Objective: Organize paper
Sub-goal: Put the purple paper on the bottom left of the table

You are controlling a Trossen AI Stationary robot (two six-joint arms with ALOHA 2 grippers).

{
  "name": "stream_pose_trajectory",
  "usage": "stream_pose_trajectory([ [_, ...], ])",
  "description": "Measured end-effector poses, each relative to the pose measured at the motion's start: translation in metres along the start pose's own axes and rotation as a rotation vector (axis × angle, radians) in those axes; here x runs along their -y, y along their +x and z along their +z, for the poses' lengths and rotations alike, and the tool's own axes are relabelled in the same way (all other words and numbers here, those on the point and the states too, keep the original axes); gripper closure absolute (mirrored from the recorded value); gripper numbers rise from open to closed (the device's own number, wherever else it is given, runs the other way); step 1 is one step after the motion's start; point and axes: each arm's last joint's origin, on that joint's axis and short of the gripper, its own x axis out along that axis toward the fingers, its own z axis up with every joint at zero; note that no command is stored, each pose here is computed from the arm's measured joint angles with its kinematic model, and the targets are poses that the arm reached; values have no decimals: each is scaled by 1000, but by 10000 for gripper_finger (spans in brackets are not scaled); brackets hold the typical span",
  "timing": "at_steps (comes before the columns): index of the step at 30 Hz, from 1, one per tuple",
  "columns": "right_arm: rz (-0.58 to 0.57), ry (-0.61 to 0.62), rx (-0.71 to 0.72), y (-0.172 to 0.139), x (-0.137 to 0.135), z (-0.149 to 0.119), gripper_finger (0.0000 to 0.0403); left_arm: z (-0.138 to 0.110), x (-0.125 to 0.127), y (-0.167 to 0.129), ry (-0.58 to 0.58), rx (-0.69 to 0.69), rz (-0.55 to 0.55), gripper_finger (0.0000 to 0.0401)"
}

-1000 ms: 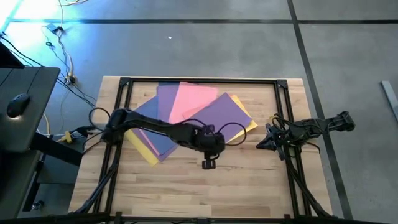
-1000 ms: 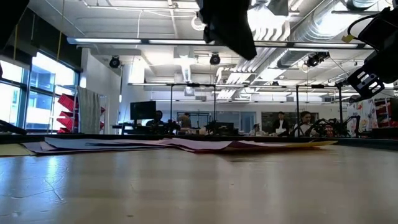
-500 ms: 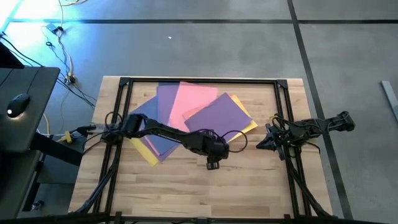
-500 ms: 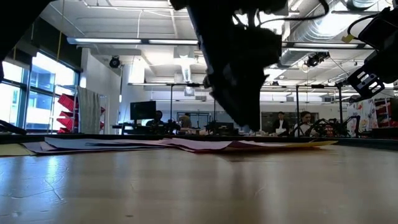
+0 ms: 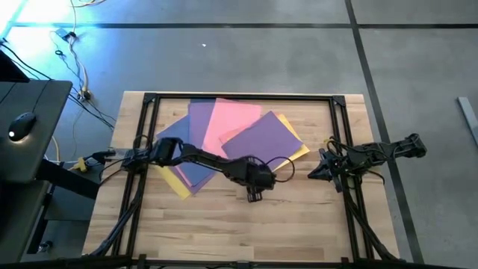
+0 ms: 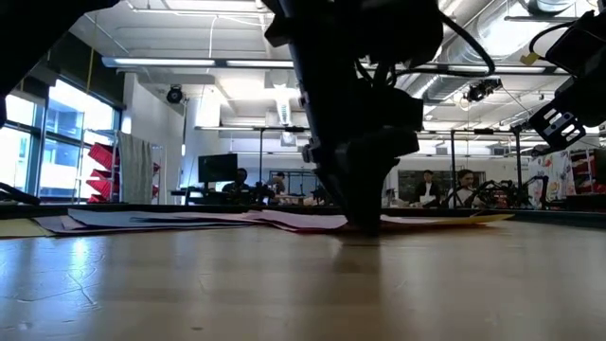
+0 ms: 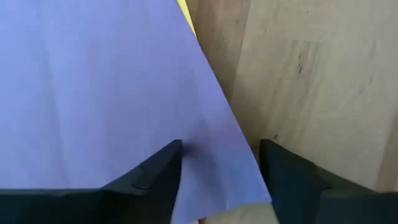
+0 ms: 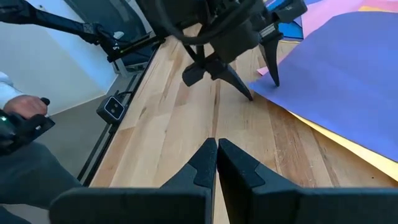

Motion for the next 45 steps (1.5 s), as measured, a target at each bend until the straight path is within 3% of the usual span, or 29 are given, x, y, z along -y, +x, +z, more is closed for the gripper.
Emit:
stream_pose_trajectory([
  [4,0,0,0,0,0,0,403,1,-7,3,-8,-12,-10,368],
  [6,0,0,0,0,0,0,403,2,-11,4,-11,-19,-24,391],
  [15,0,0,0,0,0,0,403,1,-7,-14,28,-29,-64,401],
  [20,0,0,-1,0,0,0,403,9,-6,-59,28,58,-113,401],
  [26,0,0,0,0,0,0,403,10,-6,-109,94,132,-261,401],
  [31,0,0,0,0,0,0,403,7,-4,-133,130,181,-287,401],
  [37,0,0,-1,0,0,0,403,5,3,-130,172,178,-281,401],
  [45,0,0,0,0,0,0,403,3,16,-80,232,79,-252,401],
])
